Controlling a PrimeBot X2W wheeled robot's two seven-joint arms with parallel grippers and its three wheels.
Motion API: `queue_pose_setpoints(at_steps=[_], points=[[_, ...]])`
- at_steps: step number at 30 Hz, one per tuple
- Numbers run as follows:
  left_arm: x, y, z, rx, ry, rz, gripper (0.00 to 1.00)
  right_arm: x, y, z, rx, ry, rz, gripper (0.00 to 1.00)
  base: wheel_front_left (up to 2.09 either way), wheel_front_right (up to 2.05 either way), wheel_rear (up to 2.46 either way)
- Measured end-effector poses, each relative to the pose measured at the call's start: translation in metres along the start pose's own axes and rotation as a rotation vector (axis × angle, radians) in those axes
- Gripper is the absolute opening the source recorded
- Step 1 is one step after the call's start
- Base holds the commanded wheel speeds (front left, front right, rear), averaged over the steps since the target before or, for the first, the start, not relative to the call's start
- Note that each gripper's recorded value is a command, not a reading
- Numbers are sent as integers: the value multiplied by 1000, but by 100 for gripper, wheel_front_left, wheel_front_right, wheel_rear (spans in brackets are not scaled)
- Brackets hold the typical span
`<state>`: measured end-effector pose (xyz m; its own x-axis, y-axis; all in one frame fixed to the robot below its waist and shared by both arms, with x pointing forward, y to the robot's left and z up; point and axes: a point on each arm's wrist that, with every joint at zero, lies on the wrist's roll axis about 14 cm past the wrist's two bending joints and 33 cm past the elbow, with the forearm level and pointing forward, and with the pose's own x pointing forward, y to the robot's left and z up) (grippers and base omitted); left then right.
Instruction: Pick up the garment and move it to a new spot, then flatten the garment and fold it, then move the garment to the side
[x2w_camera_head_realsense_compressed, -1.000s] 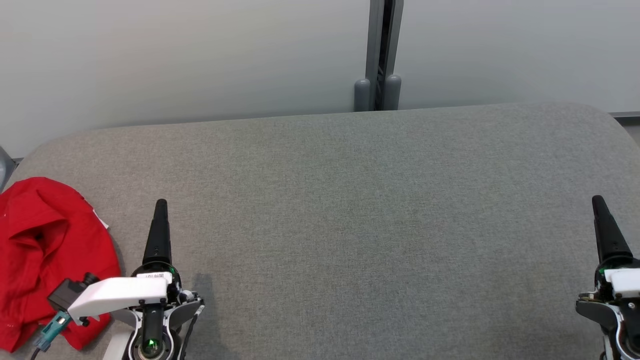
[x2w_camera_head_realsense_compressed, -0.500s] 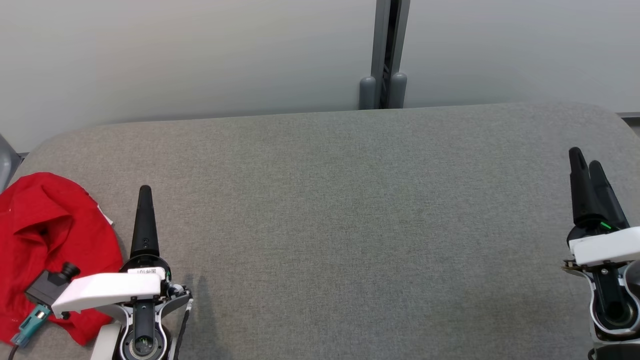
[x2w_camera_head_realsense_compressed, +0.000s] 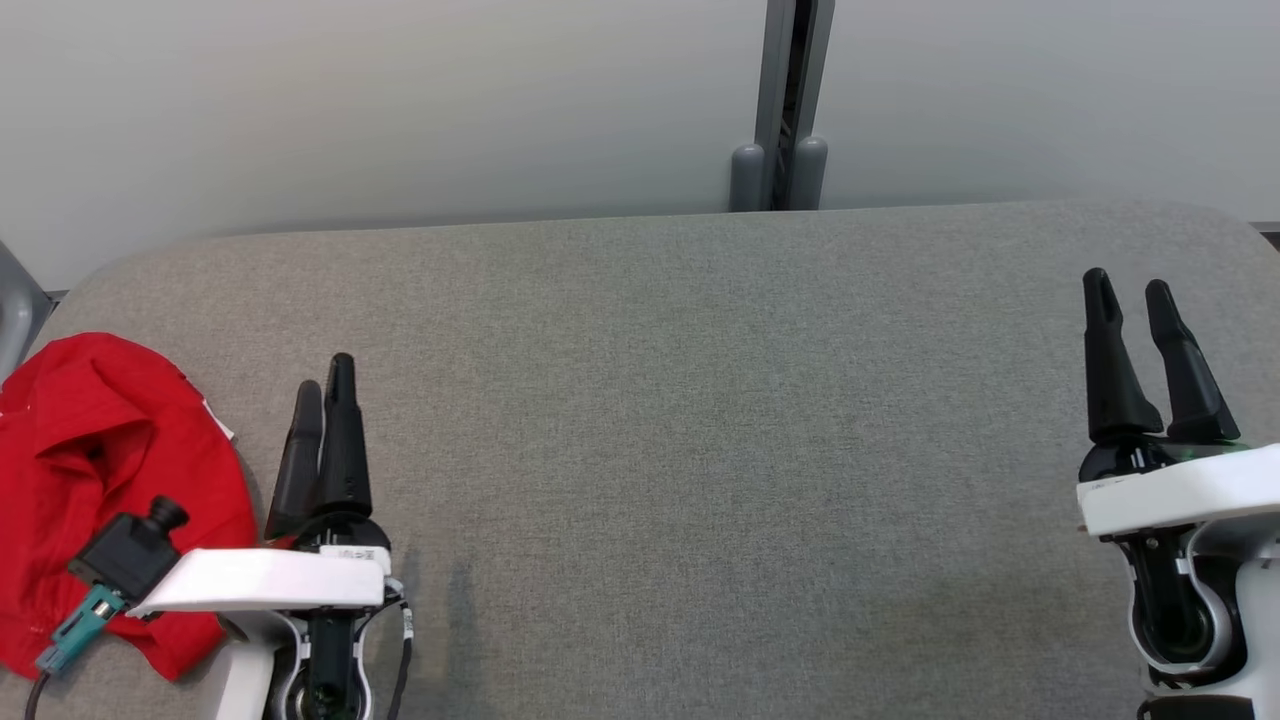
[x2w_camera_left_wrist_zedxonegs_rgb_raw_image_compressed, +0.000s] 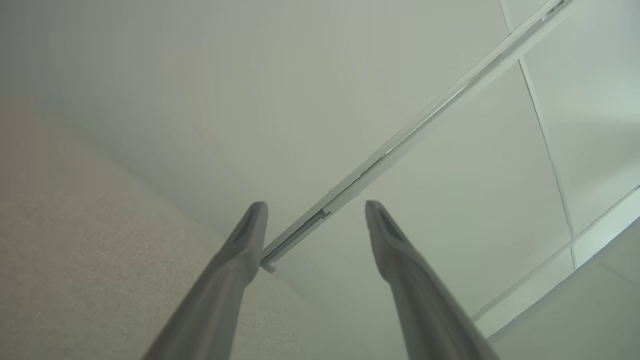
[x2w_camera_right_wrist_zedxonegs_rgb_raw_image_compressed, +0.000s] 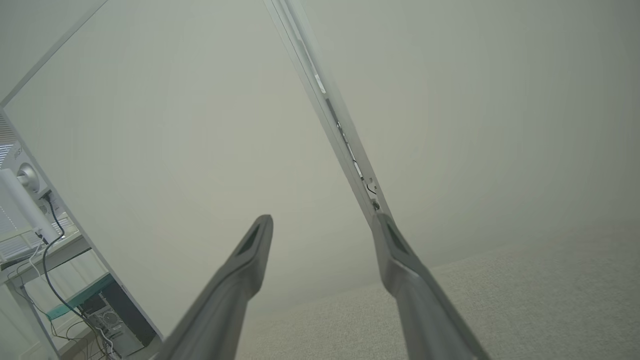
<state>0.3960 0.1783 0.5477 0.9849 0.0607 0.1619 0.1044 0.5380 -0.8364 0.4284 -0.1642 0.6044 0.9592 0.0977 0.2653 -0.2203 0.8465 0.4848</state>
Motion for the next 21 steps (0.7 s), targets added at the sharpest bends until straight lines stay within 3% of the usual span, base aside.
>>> queue_pose_setpoints(at_steps=[10, 21], points=[[-3, -30, -13, 304, 26, -89, 100, -2, 15, -16, -139, 25, 55, 100, 0, 0, 0], [-10, -25, -32, 604, 62, -75, 100, -8, 27, -44, -236, 92, 116, 100, 0, 0, 0]])
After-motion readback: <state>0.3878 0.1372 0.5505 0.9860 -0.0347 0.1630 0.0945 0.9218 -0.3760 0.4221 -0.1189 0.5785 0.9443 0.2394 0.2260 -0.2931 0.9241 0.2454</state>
